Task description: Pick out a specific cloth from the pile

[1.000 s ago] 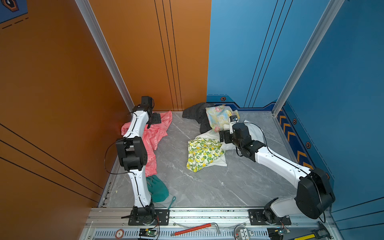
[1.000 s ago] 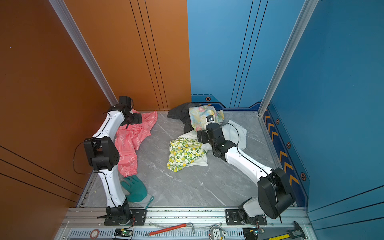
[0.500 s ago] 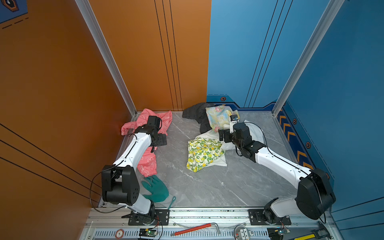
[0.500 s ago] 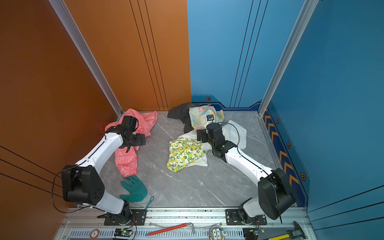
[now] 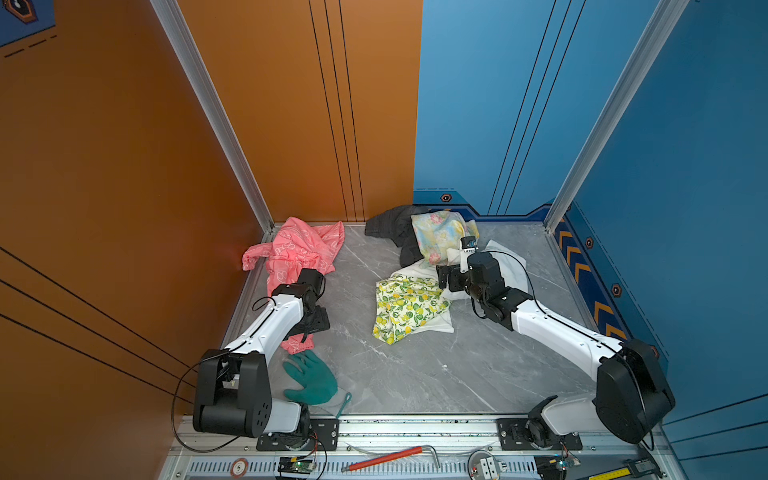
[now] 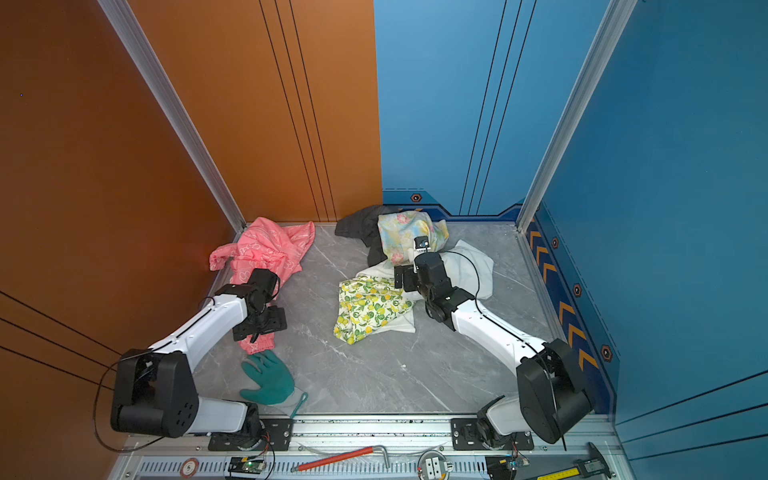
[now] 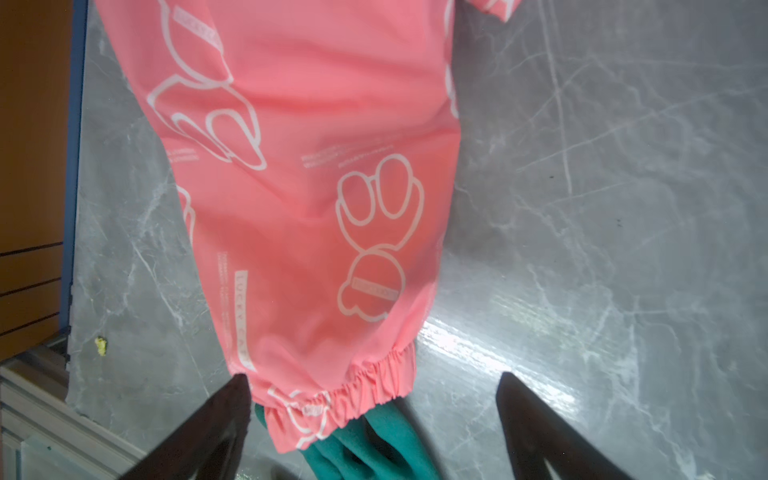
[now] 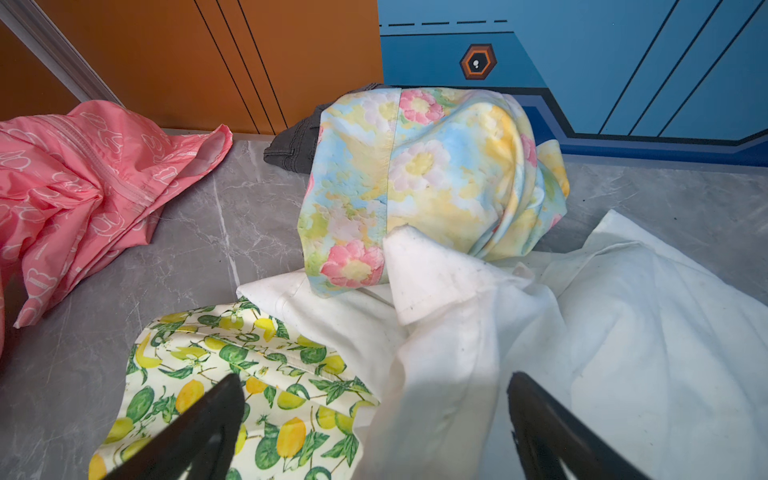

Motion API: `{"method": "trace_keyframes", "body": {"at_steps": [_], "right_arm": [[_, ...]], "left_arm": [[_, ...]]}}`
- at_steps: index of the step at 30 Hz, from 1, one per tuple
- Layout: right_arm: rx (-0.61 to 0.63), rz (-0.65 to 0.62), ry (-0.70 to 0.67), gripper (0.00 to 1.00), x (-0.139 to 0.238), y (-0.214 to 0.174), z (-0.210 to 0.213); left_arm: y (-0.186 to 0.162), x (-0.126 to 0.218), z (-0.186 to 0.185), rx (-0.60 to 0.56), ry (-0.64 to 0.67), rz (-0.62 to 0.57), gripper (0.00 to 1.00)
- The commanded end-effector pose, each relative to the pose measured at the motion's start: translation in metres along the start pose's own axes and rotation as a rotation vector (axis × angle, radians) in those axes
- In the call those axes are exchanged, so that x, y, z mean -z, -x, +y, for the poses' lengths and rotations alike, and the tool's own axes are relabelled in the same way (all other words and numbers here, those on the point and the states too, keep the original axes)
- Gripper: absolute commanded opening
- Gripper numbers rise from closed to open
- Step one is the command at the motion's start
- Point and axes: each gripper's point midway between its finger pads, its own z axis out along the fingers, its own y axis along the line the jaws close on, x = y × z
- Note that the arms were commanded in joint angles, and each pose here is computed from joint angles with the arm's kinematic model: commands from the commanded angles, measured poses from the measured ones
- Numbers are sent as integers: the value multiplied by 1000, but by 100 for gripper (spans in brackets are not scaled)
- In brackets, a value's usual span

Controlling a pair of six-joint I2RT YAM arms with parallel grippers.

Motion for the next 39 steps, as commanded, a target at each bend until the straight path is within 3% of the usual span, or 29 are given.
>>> {"method": "trace_keyframes", "body": {"at_steps": [1, 5, 8, 12, 13, 16, 23, 28, 32, 34, 39], "right_arm": [[-22, -29, 18, 100, 6, 5, 4], [-25, -32, 12, 99, 6, 3, 2], [-33, -37, 5, 100, 6, 2, 0], [-40, -43, 1, 100, 5, 0, -2], [-42, -44, -2, 100, 5, 0, -3], [-35, -38, -3, 100, 4, -1, -4], [-9, -27, -23, 100, 3, 5, -10], [-2, -9, -31, 100, 2, 7, -9], [7, -3, -40, 100, 4, 10, -8], [19, 0, -48, 100, 7, 12, -8], [33, -3, -70, 100, 19, 14, -14]], "left_arm": [[2, -9, 3, 28, 7, 21, 92], [-1, -26, 1, 18, 17, 88, 88], [-4, -36, -2, 15, 21, 126, 70], [5, -35, 0, 12, 39, 104, 8], [13, -29, 3, 13, 55, 70, 0], [35, -5, 10, 4, 63, -23, 0], [103, 89, 23, 14, 57, -327, 0], [180, 131, 10, 36, 32, -525, 0], [246, 107, -16, 25, 51, -552, 0], [270, 73, -29, 3, 79, -504, 0], [286, -20, -45, 31, 66, -340, 0]]}}
